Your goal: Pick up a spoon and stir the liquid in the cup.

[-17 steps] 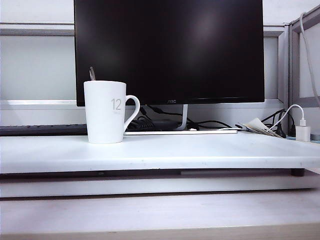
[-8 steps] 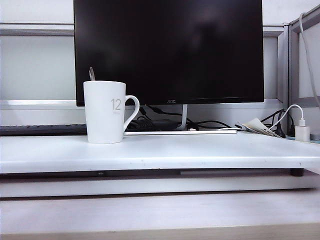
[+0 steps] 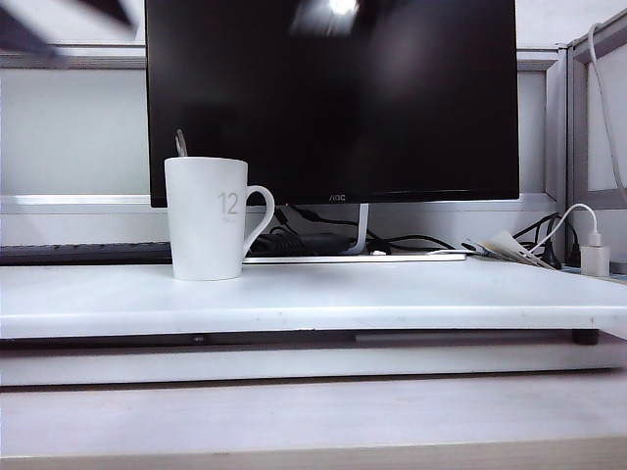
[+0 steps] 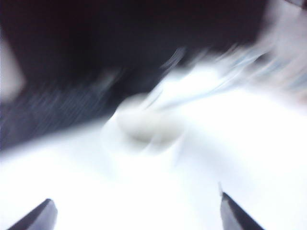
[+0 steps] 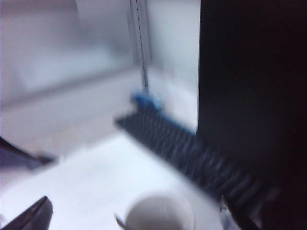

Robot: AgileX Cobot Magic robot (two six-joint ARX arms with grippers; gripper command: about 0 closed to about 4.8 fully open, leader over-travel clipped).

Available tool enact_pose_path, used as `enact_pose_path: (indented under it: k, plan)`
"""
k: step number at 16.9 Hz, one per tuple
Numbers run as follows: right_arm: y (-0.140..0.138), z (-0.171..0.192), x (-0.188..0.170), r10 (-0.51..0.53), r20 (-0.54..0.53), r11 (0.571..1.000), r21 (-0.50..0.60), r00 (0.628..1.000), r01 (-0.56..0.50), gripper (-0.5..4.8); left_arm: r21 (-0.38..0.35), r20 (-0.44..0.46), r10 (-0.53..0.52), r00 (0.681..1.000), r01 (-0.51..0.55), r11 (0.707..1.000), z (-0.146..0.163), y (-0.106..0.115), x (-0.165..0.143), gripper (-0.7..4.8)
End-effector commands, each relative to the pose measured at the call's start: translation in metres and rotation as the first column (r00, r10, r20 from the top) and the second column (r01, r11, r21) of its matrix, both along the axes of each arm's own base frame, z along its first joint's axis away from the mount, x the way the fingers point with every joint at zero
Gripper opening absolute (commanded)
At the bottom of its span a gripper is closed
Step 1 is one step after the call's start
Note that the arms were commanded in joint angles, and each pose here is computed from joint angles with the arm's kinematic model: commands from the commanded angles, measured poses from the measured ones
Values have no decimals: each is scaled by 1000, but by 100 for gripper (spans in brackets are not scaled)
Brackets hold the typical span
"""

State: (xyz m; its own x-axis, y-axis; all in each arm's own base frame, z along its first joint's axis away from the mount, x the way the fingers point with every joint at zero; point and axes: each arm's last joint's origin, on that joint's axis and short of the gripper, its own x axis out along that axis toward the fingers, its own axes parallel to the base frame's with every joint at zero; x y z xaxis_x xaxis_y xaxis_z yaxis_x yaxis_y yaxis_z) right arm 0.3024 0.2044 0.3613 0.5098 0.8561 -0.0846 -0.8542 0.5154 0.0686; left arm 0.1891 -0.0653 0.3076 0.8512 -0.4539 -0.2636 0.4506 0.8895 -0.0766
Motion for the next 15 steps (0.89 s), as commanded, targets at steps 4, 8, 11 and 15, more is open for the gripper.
enact_pose_path:
  k: [4, 8, 11, 15]
  plan:
    - [70, -82, 18, 122, -88, 985, -110, 989, -131, 425, 186, -149, 62, 987, -33, 982, -36, -6, 28, 479]
    - [87, -104, 25, 150, -17, 981, -123, 988, -151, 417, 215, -224, 69, 972, -19, 976, -53, -9, 40, 479]
    - [92, -114, 33, 145, 31, 985, -95, 989, -142, 417, 218, -218, 67, 974, -19, 976, -53, -9, 40, 479]
    - [96, -115, 37, 147, 38, 985, -91, 988, -144, 301, 222, -227, 70, 971, -18, 975, -54, -9, 40, 479]
